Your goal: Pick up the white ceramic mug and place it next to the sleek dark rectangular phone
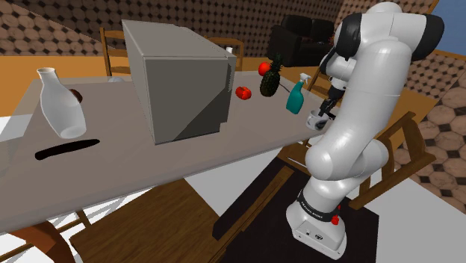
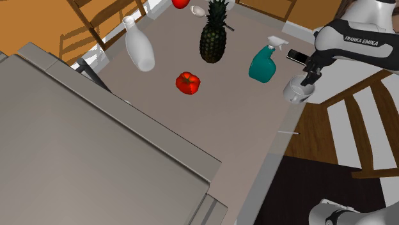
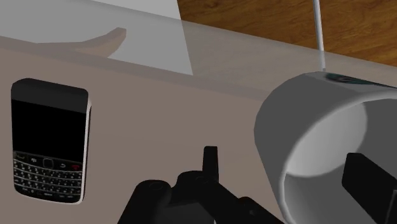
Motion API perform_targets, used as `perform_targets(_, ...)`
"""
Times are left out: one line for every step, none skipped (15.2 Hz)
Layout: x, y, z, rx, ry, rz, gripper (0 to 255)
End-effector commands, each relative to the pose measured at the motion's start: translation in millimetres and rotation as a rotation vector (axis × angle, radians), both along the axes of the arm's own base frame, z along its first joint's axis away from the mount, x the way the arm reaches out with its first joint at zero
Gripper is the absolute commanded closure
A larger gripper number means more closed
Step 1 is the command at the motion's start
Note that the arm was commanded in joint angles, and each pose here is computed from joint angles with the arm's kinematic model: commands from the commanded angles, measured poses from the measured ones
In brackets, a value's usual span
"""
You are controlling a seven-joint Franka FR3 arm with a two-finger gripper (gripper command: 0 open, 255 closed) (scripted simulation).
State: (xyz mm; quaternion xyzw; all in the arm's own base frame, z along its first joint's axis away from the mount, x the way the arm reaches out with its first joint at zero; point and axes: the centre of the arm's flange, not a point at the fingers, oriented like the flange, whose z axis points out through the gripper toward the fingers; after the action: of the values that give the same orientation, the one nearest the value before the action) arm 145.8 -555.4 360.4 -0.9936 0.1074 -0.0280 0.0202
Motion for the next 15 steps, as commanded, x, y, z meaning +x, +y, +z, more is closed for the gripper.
perform_targets(0.0,0.0,0.0,0.0,0.0,0.0,0)
perform_targets(0.0,0.0,0.0,0.0,0.0,0.0,0)
perform_targets(0.0,0.0,0.0,0.0,0.0,0.0,0)
perform_targets(-0.8,-0.5,13.2,0.0,0.0,0.0,0)
perform_targets(-1.6,-0.9,26.3,0.0,0.0,0.0,0)
perform_targets(-2.4,-1.4,39.5,0.0,0.0,0.0,0)
perform_targets(-3.0,-1.7,49.9,0.0,0.0,0.0,0)
perform_targets(-3.0,-1.7,49.9,0.0,0.0,0.0,0)
perform_targets(-3.0,-1.7,49.9,0.0,0.0,0.0,0)
perform_targets(-3.0,-1.7,49.9,0.0,0.0,0.0,0)
perform_targets(-3.0,-1.7,49.9,0.0,0.0,0.0,0)
perform_targets(-3.0,-1.7,49.9,0.0,0.0,0.0,0)
perform_targets(-3.0,-1.7,49.9,0.0,0.0,0.0,0)
perform_targets(-3.0,-1.7,49.9,0.0,0.0,0.0,0)
perform_targets(-3.0,-1.7,49.9,0.0,0.0,0.0,0)
